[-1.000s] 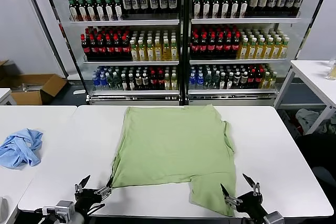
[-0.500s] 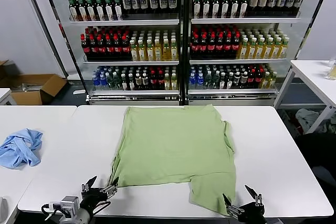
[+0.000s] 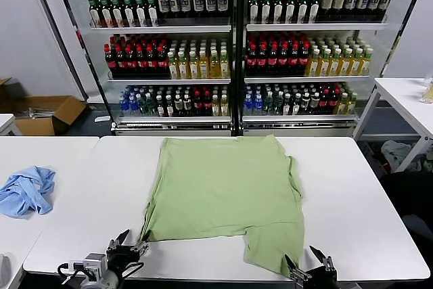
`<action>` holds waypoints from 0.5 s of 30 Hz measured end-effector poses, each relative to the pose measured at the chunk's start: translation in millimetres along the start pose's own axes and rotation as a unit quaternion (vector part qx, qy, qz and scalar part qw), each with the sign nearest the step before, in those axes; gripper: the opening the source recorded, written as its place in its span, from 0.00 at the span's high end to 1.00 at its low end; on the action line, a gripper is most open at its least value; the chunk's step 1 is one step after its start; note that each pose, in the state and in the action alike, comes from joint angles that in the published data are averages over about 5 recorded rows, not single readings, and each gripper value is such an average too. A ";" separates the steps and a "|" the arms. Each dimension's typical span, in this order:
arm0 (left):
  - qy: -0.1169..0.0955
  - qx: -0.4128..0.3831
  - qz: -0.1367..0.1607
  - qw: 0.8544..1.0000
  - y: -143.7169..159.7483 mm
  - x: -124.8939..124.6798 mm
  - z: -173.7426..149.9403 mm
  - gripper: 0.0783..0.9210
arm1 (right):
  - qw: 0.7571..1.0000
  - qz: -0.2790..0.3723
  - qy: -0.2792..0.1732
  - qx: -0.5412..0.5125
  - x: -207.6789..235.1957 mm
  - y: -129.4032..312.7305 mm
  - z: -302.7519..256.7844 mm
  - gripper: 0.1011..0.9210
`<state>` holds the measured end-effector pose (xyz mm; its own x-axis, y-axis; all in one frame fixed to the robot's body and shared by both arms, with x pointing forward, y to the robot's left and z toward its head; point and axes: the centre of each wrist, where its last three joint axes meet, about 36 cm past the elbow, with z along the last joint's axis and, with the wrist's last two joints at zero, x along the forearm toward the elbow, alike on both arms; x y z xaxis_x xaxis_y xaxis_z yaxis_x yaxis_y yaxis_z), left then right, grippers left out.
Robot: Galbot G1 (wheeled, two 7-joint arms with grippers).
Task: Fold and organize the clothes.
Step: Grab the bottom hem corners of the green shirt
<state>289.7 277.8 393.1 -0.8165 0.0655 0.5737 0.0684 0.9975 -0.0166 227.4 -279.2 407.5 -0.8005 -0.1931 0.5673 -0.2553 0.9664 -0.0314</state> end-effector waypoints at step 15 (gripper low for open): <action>0.003 -0.007 0.016 1.000 -9.7 -4.8 4.8 0.98 | 0.999 -0.021 0.010 -0.036 -14.5 -1.7 5.3 0.98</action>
<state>290.2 268.0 386.6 -0.8097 0.0970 0.5787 0.1018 0.9945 -0.0243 236.6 -278.9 395.0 -0.7784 -0.2305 0.5839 -0.2479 0.9674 0.0514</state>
